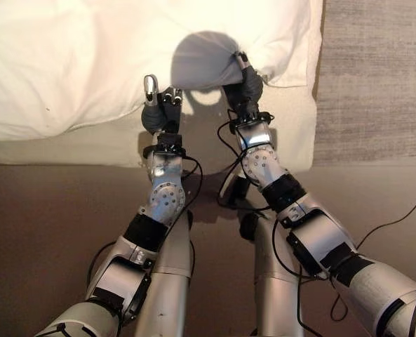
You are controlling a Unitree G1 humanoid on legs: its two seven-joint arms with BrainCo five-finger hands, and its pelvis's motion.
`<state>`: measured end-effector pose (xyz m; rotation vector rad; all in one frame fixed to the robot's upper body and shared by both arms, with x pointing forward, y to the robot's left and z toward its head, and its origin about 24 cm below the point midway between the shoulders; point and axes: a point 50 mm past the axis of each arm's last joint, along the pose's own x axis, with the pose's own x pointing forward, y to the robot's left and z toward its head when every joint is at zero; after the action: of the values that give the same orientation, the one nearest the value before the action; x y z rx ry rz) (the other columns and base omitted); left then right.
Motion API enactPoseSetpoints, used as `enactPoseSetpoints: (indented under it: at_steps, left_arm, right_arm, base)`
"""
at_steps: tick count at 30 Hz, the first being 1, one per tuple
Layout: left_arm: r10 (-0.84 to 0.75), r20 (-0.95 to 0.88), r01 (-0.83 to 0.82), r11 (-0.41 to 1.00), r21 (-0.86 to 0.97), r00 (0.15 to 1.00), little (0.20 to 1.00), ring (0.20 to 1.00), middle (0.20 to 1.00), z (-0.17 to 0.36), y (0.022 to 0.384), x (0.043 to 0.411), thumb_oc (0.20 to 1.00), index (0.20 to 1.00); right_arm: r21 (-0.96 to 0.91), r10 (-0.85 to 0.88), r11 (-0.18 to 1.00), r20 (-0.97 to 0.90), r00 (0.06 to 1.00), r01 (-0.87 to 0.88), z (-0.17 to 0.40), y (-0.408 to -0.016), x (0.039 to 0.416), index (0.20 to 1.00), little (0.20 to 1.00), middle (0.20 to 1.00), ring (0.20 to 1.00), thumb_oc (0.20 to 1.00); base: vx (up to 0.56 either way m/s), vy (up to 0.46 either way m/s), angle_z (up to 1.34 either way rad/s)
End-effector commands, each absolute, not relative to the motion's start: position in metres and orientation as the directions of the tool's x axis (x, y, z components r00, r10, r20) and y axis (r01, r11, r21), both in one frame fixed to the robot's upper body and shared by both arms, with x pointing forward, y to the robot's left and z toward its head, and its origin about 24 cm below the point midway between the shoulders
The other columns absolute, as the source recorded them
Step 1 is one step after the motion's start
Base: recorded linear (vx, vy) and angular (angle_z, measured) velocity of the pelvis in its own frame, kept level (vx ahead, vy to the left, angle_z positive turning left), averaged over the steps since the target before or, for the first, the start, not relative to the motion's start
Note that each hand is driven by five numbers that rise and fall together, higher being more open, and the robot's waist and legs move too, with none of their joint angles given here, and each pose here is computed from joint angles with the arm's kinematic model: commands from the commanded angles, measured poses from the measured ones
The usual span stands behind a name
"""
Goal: Make the bed
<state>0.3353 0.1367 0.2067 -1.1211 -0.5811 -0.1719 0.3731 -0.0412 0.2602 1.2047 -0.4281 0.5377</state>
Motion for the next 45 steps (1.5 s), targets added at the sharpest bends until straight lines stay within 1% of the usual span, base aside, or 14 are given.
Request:
enactPoseSetpoints:
  at_steps: [1, 4, 8, 13, 20, 23, 27, 33, 34, 36, 37, 39, 40, 45]
  left_arm:
    - [0.333, 0.672, 0.474, 0.508, -0.719, 0.662, 1.000, 1.000, 1.000, 0.240, 0.191, 0.313, 1.000, 1.000]
    - [0.361, 0.634, 0.424, 0.511, -0.748, 0.684, 1.000, 1.000, 1.000, 0.223, 0.204, 0.311, 1.000, 1.000]
    - [0.377, 0.625, 0.403, 0.519, -0.754, 0.684, 1.000, 1.000, 1.000, 0.219, 0.211, 0.309, 1.000, 1.000]
    - [0.408, 0.619, 0.368, 0.542, -0.756, 0.671, 1.000, 1.000, 1.000, 0.219, 0.225, 0.308, 1.000, 1.000]
    - [0.436, 0.619, 0.286, 0.615, -0.735, 0.653, 1.000, 1.000, 1.000, 0.223, 0.251, 0.307, 1.000, 1.000]
    - [0.427, 0.619, 0.275, 0.629, -0.727, 0.659, 1.000, 1.000, 1.000, 0.225, 0.253, 0.310, 1.000, 1.000]
    - [0.394, 0.619, 0.259, 0.660, -0.705, 0.680, 1.000, 1.000, 1.000, 0.225, 0.250, 0.314, 1.000, 1.000]
    - [0.357, 0.602, 0.252, 0.671, -0.698, 0.714, 1.000, 1.000, 1.000, 0.223, 0.244, 0.324, 1.000, 1.000]
    - [0.319, 0.594, 0.258, 0.680, -0.686, 0.739, 1.000, 1.000, 1.000, 0.222, 0.237, 0.328, 1.000, 1.000]
    - [0.290, 0.588, 0.272, 0.678, -0.683, 0.755, 1.000, 1.000, 1.000, 0.219, 0.231, 0.331, 1.000, 1.000]
    - [0.289, 0.588, 0.273, 0.677, -0.683, 0.755, 1.000, 1.000, 1.000, 0.219, 0.231, 0.331, 1.000, 1.000]
    - [0.242, 0.587, 0.304, 0.671, -0.677, 0.773, 1.000, 1.000, 1.000, 0.217, 0.218, 0.333, 1.000, 1.000]
    - [0.242, 0.587, 0.304, 0.670, -0.677, 0.773, 1.000, 1.000, 1.000, 0.217, 0.218, 0.333, 1.000, 1.000]
    - [0.200, 0.581, 0.346, 0.637, -0.689, 0.789, 1.000, 1.000, 1.000, 0.217, 0.196, 0.339, 1.000, 1.000]
  right_arm:
    - [0.704, 0.056, 0.303, 0.660, 0.749, -0.643, 0.271, -0.082, 0.371, 0.200, 0.200, 0.200, 0.200, 0.200]
    - [0.704, 0.061, 0.318, 0.653, 0.755, -0.635, 0.266, -0.086, 0.371, 0.200, 0.200, 0.200, 0.200, 0.200]
    - [0.709, 0.056, 0.321, 0.647, 0.760, -0.628, 0.262, -0.090, 0.371, 0.200, 0.200, 0.200, 0.200, 0.200]
    - [0.715, 0.064, 0.344, 0.629, 0.775, -0.609, 0.251, -0.096, 0.371, 0.200, 0.200, 0.200, 0.200, 0.200]
    - [0.713, 0.081, 0.377, 0.610, 0.788, -0.590, 0.239, -0.106, 0.371, 0.200, 0.200, 0.200, 0.200, 0.200]
    - [0.705, 0.102, 0.390, 0.607, 0.788, -0.593, 0.237, -0.105, 0.371, 0.200, 0.200, 0.200, 0.200, 0.200]
    - [0.702, 0.111, 0.402, 0.600, 0.793, -0.588, 0.235, -0.105, 0.372, 0.200, 0.200, 0.200, 0.200, 0.200]
    - [0.684, 0.143, 0.417, 0.600, 0.787, -0.598, 0.238, -0.101, 0.373, 0.200, 0.200, 0.200, 0.200, 0.200]
    - [0.687, 0.145, 0.422, 0.593, 0.792, -0.592, 0.237, -0.101, 0.374, 0.200, 0.200, 0.200, 0.200, 0.200]
    - [0.691, 0.140, 0.427, 0.586, 0.798, -0.583, 0.237, -0.102, 0.375, 0.200, 0.200, 0.200, 0.200, 0.200]
    - [0.691, 0.140, 0.427, 0.586, 0.798, -0.583, 0.237, -0.103, 0.375, 0.200, 0.200, 0.200, 0.200, 0.200]
    - [0.699, 0.136, 0.431, 0.575, 0.807, -0.571, 0.234, -0.103, 0.375, 0.200, 0.200, 0.200, 0.200, 0.200]
    - [0.699, 0.135, 0.432, 0.575, 0.807, -0.570, 0.234, -0.103, 0.376, 0.200, 0.200, 0.200, 0.200, 0.200]
    - [0.710, 0.136, 0.431, 0.559, 0.818, -0.557, 0.228, -0.101, 0.375, 0.200, 0.200, 0.200, 0.200, 0.200]
  base:
    - [-0.02, 0.064, 0.06]
    - [-0.03, 0.065, 0.07]
    - [-0.03, 0.059, 0.09]
    - [-0.02, 0.078, 0.06]
    - [-0.01, 0.070, 0.02]
    - [0.00, 0.030, 0.01]
    - [0.00, 0.028, 0.00]
    - [0.00, 0.005, -0.02]
    - [0.01, 0.008, -0.04]
    - [0.01, 0.019, -0.04]
    - [0.00, 0.000, 0.00]
    - [0.00, 0.000, 0.00]
    - [0.00, 0.000, 0.00]
    - [0.01, -0.008, -0.04]
